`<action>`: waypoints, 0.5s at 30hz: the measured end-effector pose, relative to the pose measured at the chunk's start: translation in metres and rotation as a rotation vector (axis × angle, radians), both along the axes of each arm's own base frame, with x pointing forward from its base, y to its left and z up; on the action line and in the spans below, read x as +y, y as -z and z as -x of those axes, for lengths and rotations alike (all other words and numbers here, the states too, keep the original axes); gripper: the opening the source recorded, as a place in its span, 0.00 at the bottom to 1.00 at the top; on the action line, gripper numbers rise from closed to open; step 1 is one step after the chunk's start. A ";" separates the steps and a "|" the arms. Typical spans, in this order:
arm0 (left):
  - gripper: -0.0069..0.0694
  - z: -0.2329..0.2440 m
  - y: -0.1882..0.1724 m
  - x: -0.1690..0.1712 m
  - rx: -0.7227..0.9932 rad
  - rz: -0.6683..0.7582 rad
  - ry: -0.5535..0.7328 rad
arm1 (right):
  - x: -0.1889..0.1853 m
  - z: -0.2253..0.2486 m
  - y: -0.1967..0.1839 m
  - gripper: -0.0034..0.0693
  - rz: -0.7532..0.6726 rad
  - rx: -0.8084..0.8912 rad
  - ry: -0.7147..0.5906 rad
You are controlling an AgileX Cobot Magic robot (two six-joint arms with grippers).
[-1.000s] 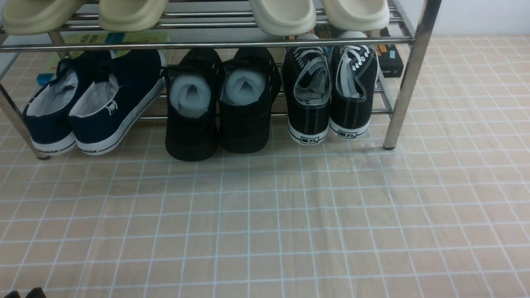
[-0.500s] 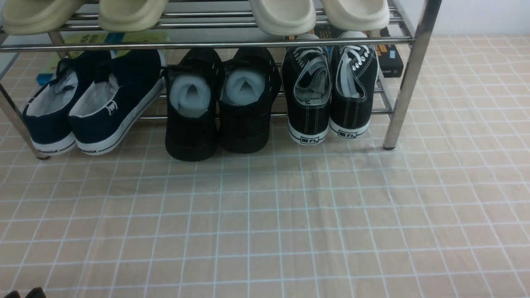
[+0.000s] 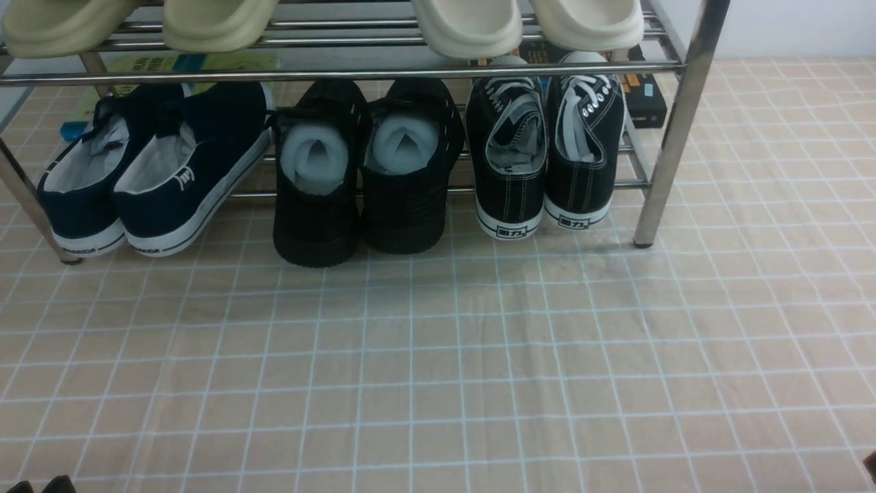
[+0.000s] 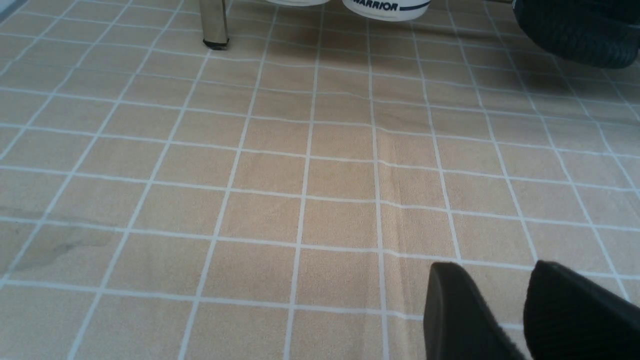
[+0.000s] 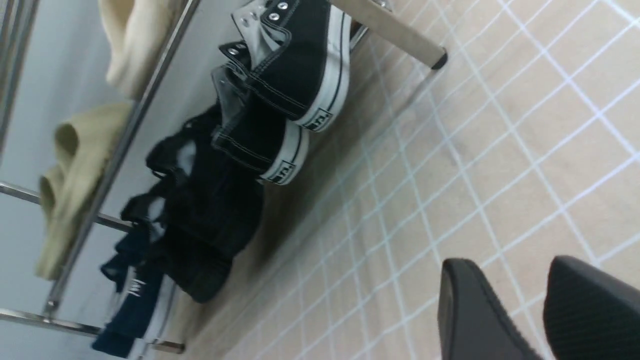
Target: Take the shoes off the shelf from the light coffee tablecloth by hand.
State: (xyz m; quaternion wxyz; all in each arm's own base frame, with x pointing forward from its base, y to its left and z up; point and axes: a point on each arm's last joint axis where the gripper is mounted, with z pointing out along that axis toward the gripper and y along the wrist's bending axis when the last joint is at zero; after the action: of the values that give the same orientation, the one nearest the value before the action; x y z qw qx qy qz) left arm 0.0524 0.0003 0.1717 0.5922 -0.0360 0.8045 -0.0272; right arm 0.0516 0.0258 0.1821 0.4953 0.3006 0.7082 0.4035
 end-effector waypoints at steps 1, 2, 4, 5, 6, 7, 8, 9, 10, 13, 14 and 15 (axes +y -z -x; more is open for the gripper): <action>0.40 0.000 0.000 0.000 0.000 0.000 0.000 | 0.000 0.000 0.000 0.38 -0.003 0.000 0.000; 0.40 0.000 0.000 0.000 0.000 0.000 0.000 | 0.001 0.000 0.000 0.37 -0.023 0.003 -0.005; 0.40 0.000 0.000 0.000 0.000 0.000 0.000 | 0.002 0.001 -0.001 0.33 -0.024 0.007 -0.023; 0.40 0.000 0.000 0.000 0.000 0.000 0.000 | 0.003 0.001 -0.003 0.31 -0.006 0.000 -0.031; 0.40 0.000 0.000 0.000 0.000 0.000 0.000 | 0.003 0.001 -0.004 0.30 0.000 -0.005 -0.034; 0.40 0.000 0.000 0.000 0.000 0.000 0.000 | 0.003 0.002 -0.009 0.26 0.021 -0.026 -0.039; 0.40 0.000 0.000 0.000 0.000 0.000 0.000 | 0.003 0.003 -0.022 0.19 0.076 -0.069 -0.047; 0.40 0.000 0.000 0.000 0.000 0.000 0.000 | 0.003 0.003 -0.034 0.13 0.125 -0.097 -0.052; 0.40 0.000 0.000 0.000 0.000 0.000 0.000 | 0.002 0.002 -0.046 0.08 0.182 -0.115 -0.058; 0.40 0.000 0.000 0.000 0.000 0.000 0.000 | 0.002 -0.005 -0.074 0.04 0.321 -0.114 -0.086; 0.40 0.000 0.000 0.000 0.000 0.000 0.000 | 0.003 -0.017 -0.088 0.05 0.402 -0.035 -0.139; 0.40 0.000 0.000 0.000 0.000 0.000 0.000 | 0.003 -0.024 -0.098 0.05 0.445 0.001 -0.164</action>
State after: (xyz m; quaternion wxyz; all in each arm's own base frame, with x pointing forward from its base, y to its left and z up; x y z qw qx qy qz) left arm 0.0524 0.0003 0.1717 0.5922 -0.0360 0.8045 -0.0272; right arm 0.0751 0.0287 0.2798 0.5144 0.1254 0.8021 0.2761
